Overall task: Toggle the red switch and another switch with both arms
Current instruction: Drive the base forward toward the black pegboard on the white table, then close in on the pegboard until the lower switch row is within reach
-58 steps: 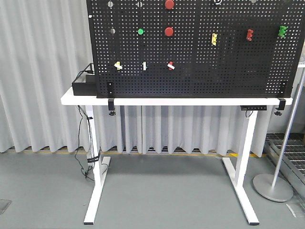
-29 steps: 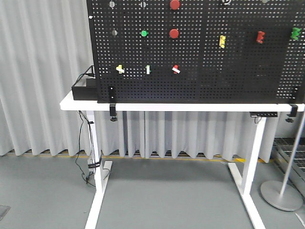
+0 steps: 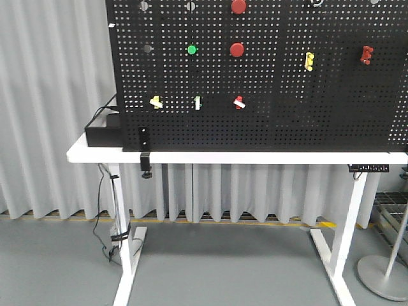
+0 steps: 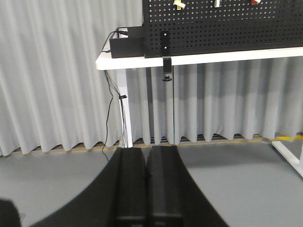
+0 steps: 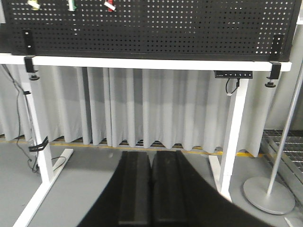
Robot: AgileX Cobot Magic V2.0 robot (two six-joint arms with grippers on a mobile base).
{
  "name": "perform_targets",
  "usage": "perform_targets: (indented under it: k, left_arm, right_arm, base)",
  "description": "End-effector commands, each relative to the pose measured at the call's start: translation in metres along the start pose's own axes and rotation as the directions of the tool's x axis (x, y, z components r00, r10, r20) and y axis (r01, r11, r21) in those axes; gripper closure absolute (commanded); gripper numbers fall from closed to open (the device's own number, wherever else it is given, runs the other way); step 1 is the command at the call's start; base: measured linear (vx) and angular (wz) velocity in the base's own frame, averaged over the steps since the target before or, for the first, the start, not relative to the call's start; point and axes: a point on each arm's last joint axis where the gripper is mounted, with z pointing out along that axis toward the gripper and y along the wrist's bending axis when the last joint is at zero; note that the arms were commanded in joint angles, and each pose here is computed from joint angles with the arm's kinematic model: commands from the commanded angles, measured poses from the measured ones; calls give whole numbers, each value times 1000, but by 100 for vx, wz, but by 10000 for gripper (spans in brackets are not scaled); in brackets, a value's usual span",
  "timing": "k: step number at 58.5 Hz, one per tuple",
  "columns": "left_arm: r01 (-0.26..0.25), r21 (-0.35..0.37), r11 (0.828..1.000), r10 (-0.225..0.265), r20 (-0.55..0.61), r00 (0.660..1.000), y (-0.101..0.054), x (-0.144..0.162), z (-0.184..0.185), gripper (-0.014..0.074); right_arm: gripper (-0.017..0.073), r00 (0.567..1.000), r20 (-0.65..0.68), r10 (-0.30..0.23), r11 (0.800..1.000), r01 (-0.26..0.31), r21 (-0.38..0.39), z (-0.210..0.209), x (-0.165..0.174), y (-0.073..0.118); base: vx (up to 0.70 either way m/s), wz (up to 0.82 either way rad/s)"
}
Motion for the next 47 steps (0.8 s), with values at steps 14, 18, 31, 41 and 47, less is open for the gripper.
perform_targets:
  k: [14, 18, 31, 41, 47]
  left_arm:
    - [19, 4, 1000, -19, 66, 998, 0, -1, 0, 591]
    - [19, 4, 1000, -19, 66, 998, 0, -1, 0, 591]
    - [19, 4, 1000, -19, 66, 998, 0, -1, 0, 591]
    - [19, 4, 1000, -19, 66, 998, 0, -1, 0, 591]
    - [19, 4, 1000, -19, 66, 998, 0, -1, 0, 591]
  right_arm:
    - [566, 997, 82, -15, 1000, 14, 5, -1, -6, 0]
    - [566, 997, 82, -15, 1000, 14, 5, -1, -6, 0]
    - [566, 997, 82, -15, 1000, 14, 5, -1, -6, 0]
    - [566, 997, 82, -15, 1000, 14, 5, -1, -6, 0]
    - [566, 997, 82, -15, 1000, 14, 5, -1, -6, 0]
  base:
    - [31, -6]
    - [34, -2]
    - [36, 1]
    - [37, 2]
    - [37, 2]
